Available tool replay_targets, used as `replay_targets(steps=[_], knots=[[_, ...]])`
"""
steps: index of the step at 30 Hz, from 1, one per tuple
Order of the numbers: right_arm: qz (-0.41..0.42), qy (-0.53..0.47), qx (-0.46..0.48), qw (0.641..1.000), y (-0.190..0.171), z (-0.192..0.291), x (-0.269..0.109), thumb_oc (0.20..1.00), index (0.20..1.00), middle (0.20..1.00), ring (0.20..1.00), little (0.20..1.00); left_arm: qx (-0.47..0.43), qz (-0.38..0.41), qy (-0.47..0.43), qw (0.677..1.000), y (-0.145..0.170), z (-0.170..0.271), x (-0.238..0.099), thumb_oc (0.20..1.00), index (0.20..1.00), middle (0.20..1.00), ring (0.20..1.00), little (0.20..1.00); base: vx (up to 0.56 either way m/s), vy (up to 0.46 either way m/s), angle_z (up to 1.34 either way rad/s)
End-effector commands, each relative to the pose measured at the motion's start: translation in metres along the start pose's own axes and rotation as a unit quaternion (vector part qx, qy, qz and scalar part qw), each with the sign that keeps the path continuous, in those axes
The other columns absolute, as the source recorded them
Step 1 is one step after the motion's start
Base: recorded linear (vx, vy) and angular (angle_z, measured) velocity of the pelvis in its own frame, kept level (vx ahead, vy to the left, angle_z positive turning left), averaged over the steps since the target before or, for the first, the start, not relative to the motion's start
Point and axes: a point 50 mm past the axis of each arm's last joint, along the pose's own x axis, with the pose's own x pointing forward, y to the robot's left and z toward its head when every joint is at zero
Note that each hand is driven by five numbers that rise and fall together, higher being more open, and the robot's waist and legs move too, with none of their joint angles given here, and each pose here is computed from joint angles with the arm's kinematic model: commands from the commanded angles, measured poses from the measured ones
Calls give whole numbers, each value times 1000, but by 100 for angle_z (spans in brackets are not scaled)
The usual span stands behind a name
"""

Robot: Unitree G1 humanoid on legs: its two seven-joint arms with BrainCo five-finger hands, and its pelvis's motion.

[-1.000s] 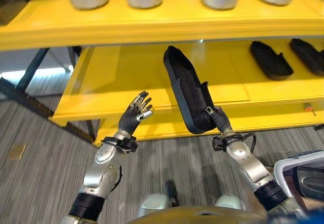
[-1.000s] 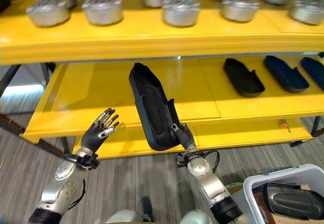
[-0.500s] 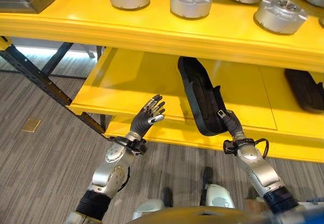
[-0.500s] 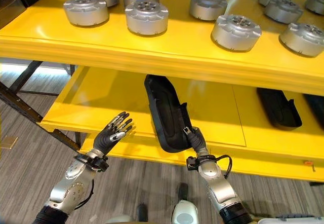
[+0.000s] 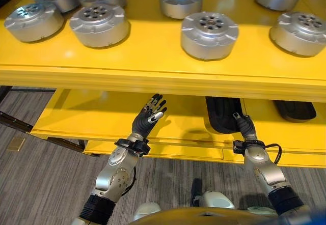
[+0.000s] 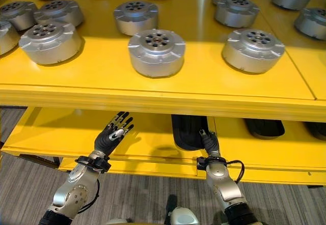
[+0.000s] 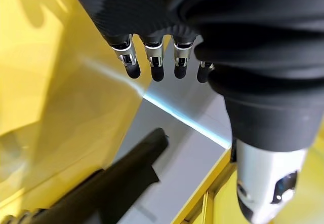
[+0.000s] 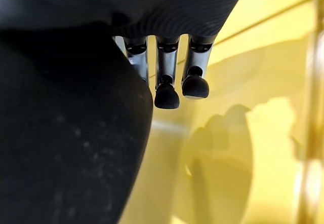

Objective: Move parts from the plastic box to the shelf.

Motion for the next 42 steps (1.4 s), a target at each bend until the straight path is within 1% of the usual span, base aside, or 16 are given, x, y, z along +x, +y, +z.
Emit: replay_targets(steps=[1, 6, 10, 12, 15, 17, 20, 25, 29, 33, 39, 42], knots=[[-16, -76, 41, 996, -2, 37, 9, 200, 200, 200, 200, 200, 10, -17, -54, 998, -14, 22, 6, 1000, 1000, 1000, 1000, 1000, -20, -44, 10], [-23, -74, 27, 997, -3, 38, 10, 200, 200, 200, 200, 200, 15, -23, -55, 998, -20, 19, 10, 1000, 1000, 1000, 1000, 1000, 26, 220, 2], [-18, -72, 21, 997, -8, 37, 11, 200, 200, 200, 200, 200, 18, -23, -51, 998, -18, 20, 9, 1000, 1000, 1000, 1000, 1000, 36, 260, -10], [-17, -67, 30, 997, -9, 37, 12, 200, 200, 200, 200, 200, 19, -28, -45, 998, -18, 20, 10, 1000, 1000, 1000, 1000, 1000, 27, 258, -36], [-38, -59, 48, 996, -13, 33, 10, 200, 200, 200, 200, 200, 30, -45, -18, 998, -21, 15, 15, 1000, 1000, 1000, 1000, 1000, 114, 293, 34], [-25, -47, 56, 997, -8, 29, 7, 200, 200, 200, 200, 200, 30, -37, -10, 999, -19, 14, 12, 1000, 1000, 1000, 1000, 1000, 160, 208, 14], [-9, -67, 63, 996, -4, 39, 4, 200, 200, 200, 200, 200, 10, -30, -9, 999, -17, 14, 6, 1000, 1000, 1000, 1000, 1000, 19, 8, -2], [-6, -73, 37, 997, -8, 49, 11, 200, 200, 200, 200, 200, 26, -50, -4, 998, -19, 18, 6, 1000, 1000, 1000, 1000, 1000, -101, -45, -5], [-18, -66, 39, 997, -15, 51, 17, 200, 200, 200, 200, 200, 27, -62, -3, 998, -21, 20, 9, 1000, 1000, 1000, 1000, 1000, -94, -52, -2], [-59, -69, 14, 996, -36, 66, 35, 200, 200, 200, 200, 200, 41, -84, -10, 996, -25, 30, 15, 1000, 1000, 1000, 1000, 1000, -147, -75, -2], [-104, -75, -23, 991, -61, 104, 61, 200, 200, 200, 200, 200, 53, -118, -43, 991, -37, 53, 31, 1000, 1000, 1000, 1000, 1000, -167, -20, -1], [-116, -64, -66, 989, -74, 121, 73, 200, 200, 200, 200, 200, 56, -130, -62, 988, -48, 66, 39, 1000, 1000, 1000, 1000, 1000, -182, 28, -11]])
